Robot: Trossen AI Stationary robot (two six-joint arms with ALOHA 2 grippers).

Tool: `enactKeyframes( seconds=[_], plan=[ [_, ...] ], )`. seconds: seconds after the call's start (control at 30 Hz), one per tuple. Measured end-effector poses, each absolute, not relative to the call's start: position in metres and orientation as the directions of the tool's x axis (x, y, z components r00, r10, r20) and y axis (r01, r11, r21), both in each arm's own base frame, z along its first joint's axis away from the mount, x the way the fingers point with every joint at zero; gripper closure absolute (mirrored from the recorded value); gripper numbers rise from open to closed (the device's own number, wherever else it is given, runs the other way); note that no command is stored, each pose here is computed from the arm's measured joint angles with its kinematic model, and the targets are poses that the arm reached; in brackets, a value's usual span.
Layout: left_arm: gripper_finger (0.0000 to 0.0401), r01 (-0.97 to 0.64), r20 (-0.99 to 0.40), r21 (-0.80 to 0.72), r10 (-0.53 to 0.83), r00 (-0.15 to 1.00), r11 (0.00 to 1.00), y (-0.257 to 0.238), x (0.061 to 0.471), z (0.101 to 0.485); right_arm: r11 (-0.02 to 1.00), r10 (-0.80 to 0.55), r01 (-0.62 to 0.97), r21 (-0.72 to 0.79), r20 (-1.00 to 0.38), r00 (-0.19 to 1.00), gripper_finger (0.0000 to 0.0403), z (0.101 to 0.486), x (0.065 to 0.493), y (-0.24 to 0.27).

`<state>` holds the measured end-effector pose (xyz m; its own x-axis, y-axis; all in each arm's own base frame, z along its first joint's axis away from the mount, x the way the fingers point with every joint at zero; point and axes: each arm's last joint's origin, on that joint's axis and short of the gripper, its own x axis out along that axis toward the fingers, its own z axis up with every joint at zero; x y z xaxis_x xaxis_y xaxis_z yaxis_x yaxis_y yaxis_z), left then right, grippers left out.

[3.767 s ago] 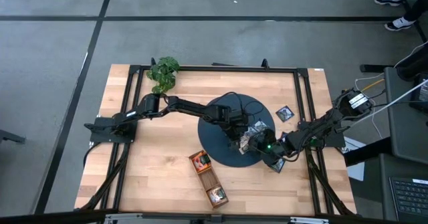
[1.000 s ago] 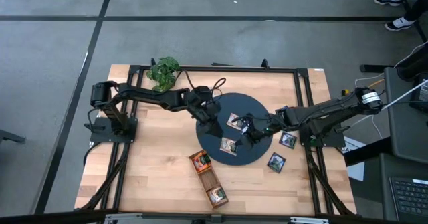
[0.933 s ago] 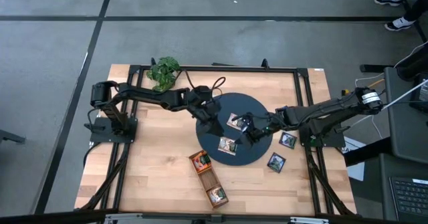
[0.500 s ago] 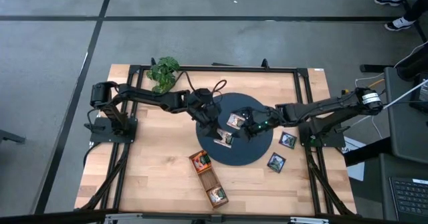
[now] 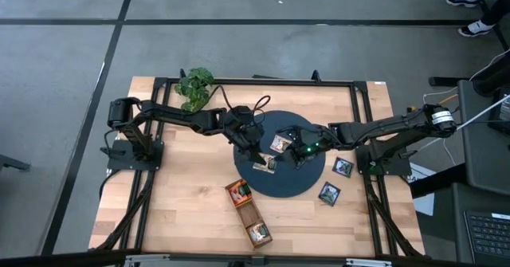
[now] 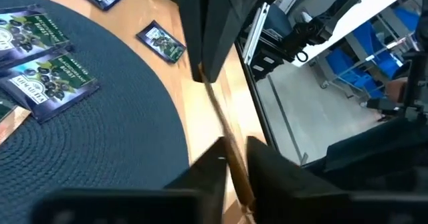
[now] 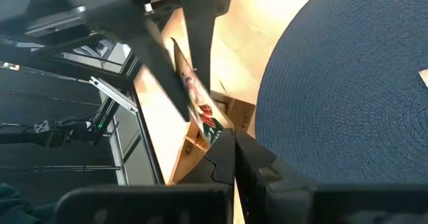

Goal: Pick & Place Tea
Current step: Put the brown tea bag into the right section of the wooden organizer

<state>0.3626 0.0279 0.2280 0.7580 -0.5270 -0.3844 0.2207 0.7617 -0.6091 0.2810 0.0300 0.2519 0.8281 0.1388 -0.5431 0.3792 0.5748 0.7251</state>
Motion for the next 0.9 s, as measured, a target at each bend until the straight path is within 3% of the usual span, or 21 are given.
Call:
enactKeyframes(
  seconds=[0.07,0.27,0.47,0.57,0.7,0.9],
  plan=[
    [0.0387,0.214,-0.386,-0.61,-0.523,0.76,0.763,0.029,0.363,0.228,0.569,0.138,0.382,0.728,-0.542,0.829,0.0391,0.252,0.281,0.03],
    [0.0392,0.11,-0.415,-0.638,-0.46,0.785,0.762,0.031,0.363,0.226,0.526,0.146,0.397,0.752,-0.54,0.829,0.036,0.253,0.279,0.034],
    [0.0393,0.099,-0.405,-0.645,-0.449,0.797,0.758,0.033,0.363,0.227,0.515,0.15,0.377,0.769,-0.514,0.844,0.0297,0.264,0.268,0.052],
    [0.0394,0.131,-0.314,-0.655,-0.425,0.849,0.745,0.034,0.361,0.224,0.514,0.088,0.41,0.753,-0.522,0.849,0.0265,0.267,0.261,0.057],
    [0.0394,0.191,-0.109,-0.739,-0.394,0.912,0.646,0.037,0.349,0.215,0.525,0.003,0.428,0.736,-0.504,0.863,0.0234,0.27,0.258,0.06],
    [0.0394,0.221,0.042,-0.798,-0.313,0.949,0.561,0.038,0.328,0.203,0.54,-0.093,0.441,0.717,-0.47,0.878,0.0218,0.273,0.26,0.057]
  ],
)
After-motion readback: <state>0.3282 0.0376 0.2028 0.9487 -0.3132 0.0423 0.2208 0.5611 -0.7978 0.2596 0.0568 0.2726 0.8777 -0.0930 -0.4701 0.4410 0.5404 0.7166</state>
